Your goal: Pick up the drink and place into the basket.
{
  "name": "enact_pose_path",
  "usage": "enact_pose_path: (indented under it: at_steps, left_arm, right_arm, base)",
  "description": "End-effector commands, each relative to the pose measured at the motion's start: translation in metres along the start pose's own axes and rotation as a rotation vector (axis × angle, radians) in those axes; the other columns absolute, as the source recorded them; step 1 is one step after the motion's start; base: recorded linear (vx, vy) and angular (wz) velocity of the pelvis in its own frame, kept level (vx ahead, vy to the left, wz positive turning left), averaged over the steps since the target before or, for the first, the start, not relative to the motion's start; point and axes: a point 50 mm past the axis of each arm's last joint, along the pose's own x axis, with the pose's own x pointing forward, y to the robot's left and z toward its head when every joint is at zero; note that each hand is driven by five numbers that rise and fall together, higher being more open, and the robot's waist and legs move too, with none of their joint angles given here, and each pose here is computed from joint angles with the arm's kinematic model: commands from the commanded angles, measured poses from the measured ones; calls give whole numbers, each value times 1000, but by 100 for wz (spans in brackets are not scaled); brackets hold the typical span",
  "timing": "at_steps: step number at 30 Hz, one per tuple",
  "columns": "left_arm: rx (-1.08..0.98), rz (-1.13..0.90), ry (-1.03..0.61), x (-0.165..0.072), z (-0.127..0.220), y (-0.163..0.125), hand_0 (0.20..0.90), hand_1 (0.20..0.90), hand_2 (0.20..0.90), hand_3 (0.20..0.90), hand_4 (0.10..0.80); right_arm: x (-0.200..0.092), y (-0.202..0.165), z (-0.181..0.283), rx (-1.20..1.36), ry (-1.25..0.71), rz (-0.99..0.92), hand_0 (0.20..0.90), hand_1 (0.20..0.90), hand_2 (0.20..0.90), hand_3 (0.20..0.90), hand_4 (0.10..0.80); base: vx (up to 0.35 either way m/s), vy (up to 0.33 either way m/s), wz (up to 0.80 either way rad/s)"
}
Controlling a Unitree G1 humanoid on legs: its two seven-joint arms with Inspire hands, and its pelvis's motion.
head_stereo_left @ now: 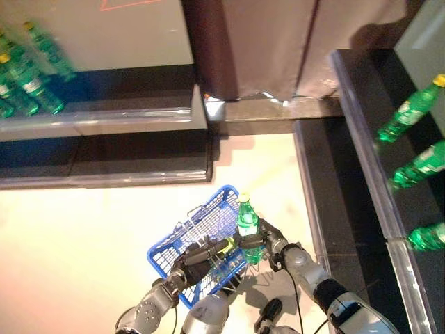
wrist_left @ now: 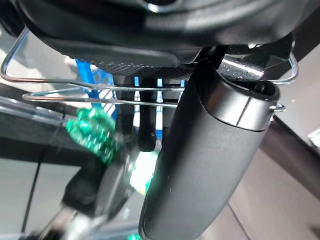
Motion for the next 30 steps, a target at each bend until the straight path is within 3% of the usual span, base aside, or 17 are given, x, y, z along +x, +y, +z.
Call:
enact_pose_path:
  at_steps: [1,12,21,22,30]
  left_arm:
    - [41,-591,30,14,6,-102,300,300,300,200,100]
    - [149,-846,254,-6,-12,-144,300,300,300,200,100]
    - [177,-996,305,-15,-20,-173,300,300,300,200,100]
    - [174,-1000,300,-14,-20,-174,300,300,300,200,100]
    - [171,-950,228,-9,-12,-176,300,300,300,200,100]
  right_arm:
    - [14,30,88,-22,-328,73,300,300,300,200,100]
    - [23,34,70,-79,-187,6,300,300,300,200,100]
    - [27,32,52,-214,-9,-49,300,300,300,200,100]
    - [27,31,49,-230,20,-62,900,900,900,900,800]
    - [27,20,37,-342,181,-143,900,900,900,900,800]
  base:
    - [132,-75,36]
    - [79,-6,23]
    - [44,20,14]
    - [33,10,2]
    - [12,-6,1]
